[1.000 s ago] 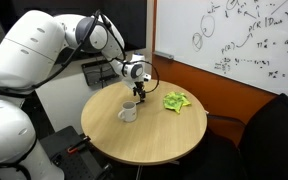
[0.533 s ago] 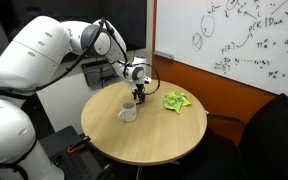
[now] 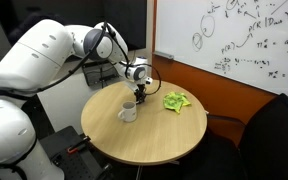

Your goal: Put the pen inside the mug

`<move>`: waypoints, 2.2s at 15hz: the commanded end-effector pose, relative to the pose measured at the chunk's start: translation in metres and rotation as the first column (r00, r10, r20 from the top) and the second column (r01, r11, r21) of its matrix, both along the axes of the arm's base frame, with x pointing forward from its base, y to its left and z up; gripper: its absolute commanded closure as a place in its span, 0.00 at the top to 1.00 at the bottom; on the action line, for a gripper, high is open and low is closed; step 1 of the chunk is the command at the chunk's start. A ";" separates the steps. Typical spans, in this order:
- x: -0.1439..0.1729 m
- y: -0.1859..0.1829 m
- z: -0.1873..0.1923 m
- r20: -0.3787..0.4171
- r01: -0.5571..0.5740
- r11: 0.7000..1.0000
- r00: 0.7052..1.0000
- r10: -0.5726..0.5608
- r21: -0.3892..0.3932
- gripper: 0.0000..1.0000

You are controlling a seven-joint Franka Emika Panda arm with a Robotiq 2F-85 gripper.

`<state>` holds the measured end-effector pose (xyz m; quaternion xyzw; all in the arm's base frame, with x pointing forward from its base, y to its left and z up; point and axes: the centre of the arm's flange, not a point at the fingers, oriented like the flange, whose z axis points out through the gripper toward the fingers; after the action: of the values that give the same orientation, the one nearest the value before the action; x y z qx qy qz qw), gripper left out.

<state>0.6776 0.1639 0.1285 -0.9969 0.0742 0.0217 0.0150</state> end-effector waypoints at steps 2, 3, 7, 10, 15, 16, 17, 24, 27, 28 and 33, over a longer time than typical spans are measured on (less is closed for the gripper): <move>0.005 0.003 0.007 -0.021 -0.001 1.000 1.000 0.001 -0.004 0.01; 0.005 0.001 0.006 -0.024 0.002 1.000 1.000 -0.002 -0.008 0.03; 0.002 0.000 0.009 -0.024 0.000 1.000 1.000 0.000 -0.016 0.05; -0.006 0.006 0.024 0.026 0.064 0.995 0.998 -0.062 -0.077 0.05; -0.014 0.021 0.074 0.156 0.260 0.936 0.961 -0.227 -0.236 0.05; -0.016 0.024 0.084 0.185 0.297 0.918 0.949 -0.254 -0.263 0.05; -0.017 0.026 0.095 0.225 0.337 0.898 0.933 -0.279 -0.283 0.05; -0.032 0.029 0.124 0.473 0.592 0.691 0.789 -0.392 -0.414 0.05; -0.041 0.032 0.121 0.575 0.685 0.572 0.713 -0.401 -0.451 0.05; -0.045 0.034 0.121 0.610 0.716 0.528 0.684 -0.400 -0.457 0.05; -0.069 0.045 0.130 0.752 0.845 0.279 0.534 -0.385 -0.457 0.05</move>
<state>0.6256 0.2057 0.2467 -0.7841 0.4305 -0.2619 -0.3623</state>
